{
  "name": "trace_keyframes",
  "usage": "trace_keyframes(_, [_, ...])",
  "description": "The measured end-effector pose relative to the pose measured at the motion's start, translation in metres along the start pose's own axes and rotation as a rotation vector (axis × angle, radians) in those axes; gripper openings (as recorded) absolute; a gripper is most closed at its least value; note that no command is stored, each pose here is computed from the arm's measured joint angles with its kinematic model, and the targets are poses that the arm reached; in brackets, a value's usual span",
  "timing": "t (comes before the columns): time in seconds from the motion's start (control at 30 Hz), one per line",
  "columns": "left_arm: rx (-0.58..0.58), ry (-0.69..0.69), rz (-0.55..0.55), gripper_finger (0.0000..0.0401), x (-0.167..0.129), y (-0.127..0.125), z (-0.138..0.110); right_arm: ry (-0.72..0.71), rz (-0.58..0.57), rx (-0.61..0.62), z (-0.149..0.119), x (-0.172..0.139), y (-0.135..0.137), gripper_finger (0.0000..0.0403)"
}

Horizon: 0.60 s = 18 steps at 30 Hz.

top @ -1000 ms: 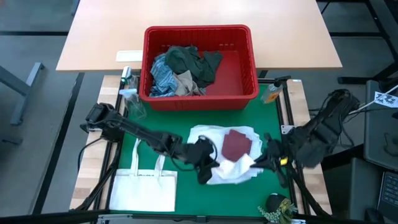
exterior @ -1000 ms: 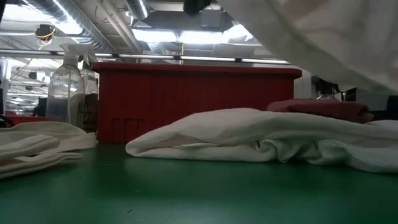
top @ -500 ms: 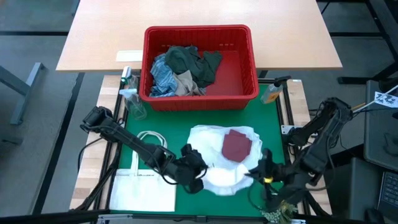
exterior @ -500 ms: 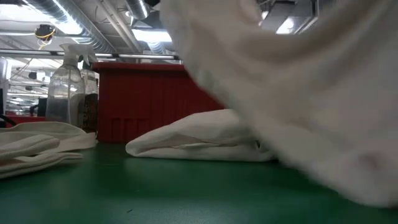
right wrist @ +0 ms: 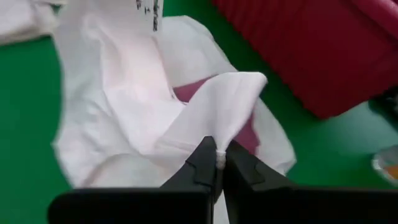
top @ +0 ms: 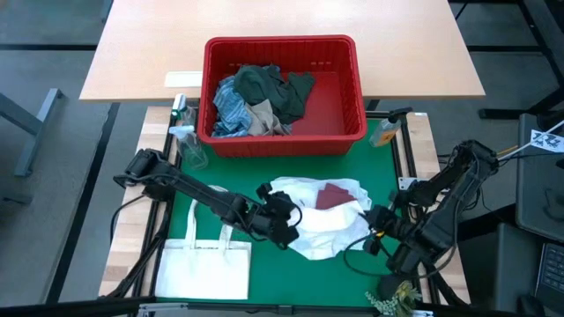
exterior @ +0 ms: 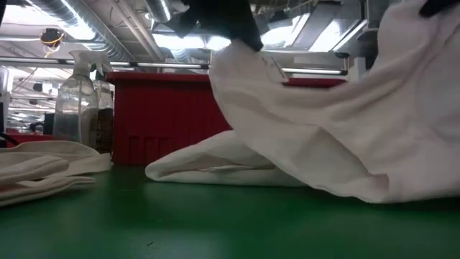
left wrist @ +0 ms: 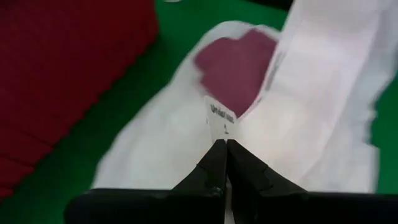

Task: Fold Laundry from Bin
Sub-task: Fold the white underwear

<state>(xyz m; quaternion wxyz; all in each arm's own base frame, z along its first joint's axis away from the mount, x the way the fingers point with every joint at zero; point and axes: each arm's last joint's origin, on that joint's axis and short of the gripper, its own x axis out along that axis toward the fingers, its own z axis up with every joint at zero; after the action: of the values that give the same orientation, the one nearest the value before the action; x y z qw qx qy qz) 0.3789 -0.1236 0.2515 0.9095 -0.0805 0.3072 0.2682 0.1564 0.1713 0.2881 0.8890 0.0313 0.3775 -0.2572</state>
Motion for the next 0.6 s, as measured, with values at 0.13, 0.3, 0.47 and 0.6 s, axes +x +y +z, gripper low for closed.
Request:
trace_keyframes(0.13, [0.012,0.011,0.065,0.0000,0.009,0.009,0.001,0.017,-0.076,-0.027,-0.010,0.019,-0.006,0.0012])
trace_keyframes(0.3, [0.011,0.035,0.130,0.0000,0.017,0.017,-0.001,0.049,-0.170,-0.005,-0.021,0.042,-0.015,0.0013])
trace_keyframes(0.47, [0.023,0.069,0.168,0.0000,0.019,0.017,-0.009,0.161,-0.207,0.076,-0.030,0.053,-0.020,0.0014])
trace_keyframes(0.6, [0.047,0.055,0.192,0.0000,0.014,0.013,-0.016,0.205,-0.180,0.097,-0.034,0.050,-0.017,0.0014])
